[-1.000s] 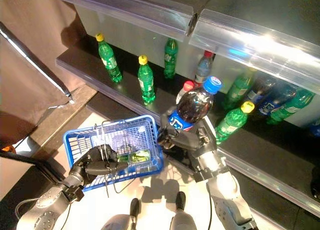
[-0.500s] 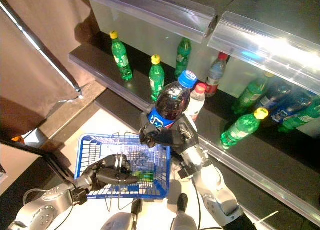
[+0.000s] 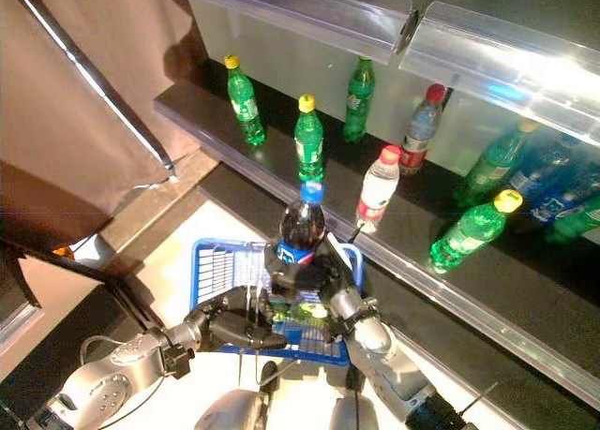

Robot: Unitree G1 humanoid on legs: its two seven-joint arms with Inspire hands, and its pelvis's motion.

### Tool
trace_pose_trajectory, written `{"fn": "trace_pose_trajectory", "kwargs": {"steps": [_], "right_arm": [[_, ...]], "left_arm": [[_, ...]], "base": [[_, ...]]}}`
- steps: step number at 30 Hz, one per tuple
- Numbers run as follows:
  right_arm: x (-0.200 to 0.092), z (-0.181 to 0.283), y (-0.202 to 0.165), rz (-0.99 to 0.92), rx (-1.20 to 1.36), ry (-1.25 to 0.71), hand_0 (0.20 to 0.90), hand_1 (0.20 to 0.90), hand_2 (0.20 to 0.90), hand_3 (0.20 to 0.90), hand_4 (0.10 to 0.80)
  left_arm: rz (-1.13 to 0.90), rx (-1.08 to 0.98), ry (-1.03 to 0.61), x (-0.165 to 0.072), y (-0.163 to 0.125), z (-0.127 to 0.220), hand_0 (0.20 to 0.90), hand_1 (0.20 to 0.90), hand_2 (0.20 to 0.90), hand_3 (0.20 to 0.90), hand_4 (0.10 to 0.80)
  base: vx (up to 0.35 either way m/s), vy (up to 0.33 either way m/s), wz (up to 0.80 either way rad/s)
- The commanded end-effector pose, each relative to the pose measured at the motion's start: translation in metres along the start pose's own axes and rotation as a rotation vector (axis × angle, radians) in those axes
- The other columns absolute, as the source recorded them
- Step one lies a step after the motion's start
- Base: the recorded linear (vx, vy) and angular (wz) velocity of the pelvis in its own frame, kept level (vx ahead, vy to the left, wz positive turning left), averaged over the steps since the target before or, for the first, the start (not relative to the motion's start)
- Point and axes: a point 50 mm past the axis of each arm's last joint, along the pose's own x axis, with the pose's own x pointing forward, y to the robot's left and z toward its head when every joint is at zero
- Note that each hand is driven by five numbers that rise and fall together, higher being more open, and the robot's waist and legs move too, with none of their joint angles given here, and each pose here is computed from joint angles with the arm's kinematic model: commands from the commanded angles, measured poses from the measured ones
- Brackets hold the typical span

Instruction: Pick up the drink and place into the basket.

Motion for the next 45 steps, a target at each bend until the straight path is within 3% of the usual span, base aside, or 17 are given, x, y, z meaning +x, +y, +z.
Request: {"fn": "trace_pose_trajectory", "kwargs": {"steps": [1,10,18,26,36,45], "right_arm": [[0.007,0.05,0.04,0.161,-0.028,-0.325,0.3,0.3,0.3,0.2,0.1],[-0.016,-0.005,0.023,0.01,-0.052,-0.171,0.3,0.3,0.3,0.2,0.1],[-0.03,-0.058,0.037,0.132,-0.111,0.078,0.3,0.3,0.3,0.2,0.1],[-0.033,-0.103,0.049,0.26,-0.448,0.369,0.3,0.3,0.3,0.2,0.1],[-0.013,-0.134,0.065,0.458,-0.744,0.683,0.3,0.3,0.3,0.2,0.1],[-0.006,-0.142,0.079,0.582,-0.906,0.777,0.3,0.3,0.3,0.2,0.1]], "left_arm": [[-0.399,0.08,-0.61,-0.011,-0.072,0.109,0.3,0.3,0.3,0.2,0.1],[-0.384,-0.18,-0.538,-0.013,-0.065,0.092,0.3,0.3,0.3,0.2,0.1],[-0.455,-0.412,-0.43,-0.003,-0.071,0.068,0.3,0.3,0.3,0.2,0.1],[-0.517,-0.593,-0.268,0.013,-0.087,0.041,0.3,0.3,0.3,0.2,0.1],[-0.552,-0.648,-0.1,0.04,-0.119,0.003,0.3,0.3,0.3,0.2,0.1],[-0.539,-0.593,-0.031,0.054,-0.129,-0.015,0.3,0.3,0.3,0.2,0.1]], "base": [[0.206,0.055,0.08],[0.198,0.047,0.11],[0.212,0.02,0.04],[0.167,-0.002,0.1],[0.115,-0.07,0.11],[0.036,-0.096,0.11]]}}
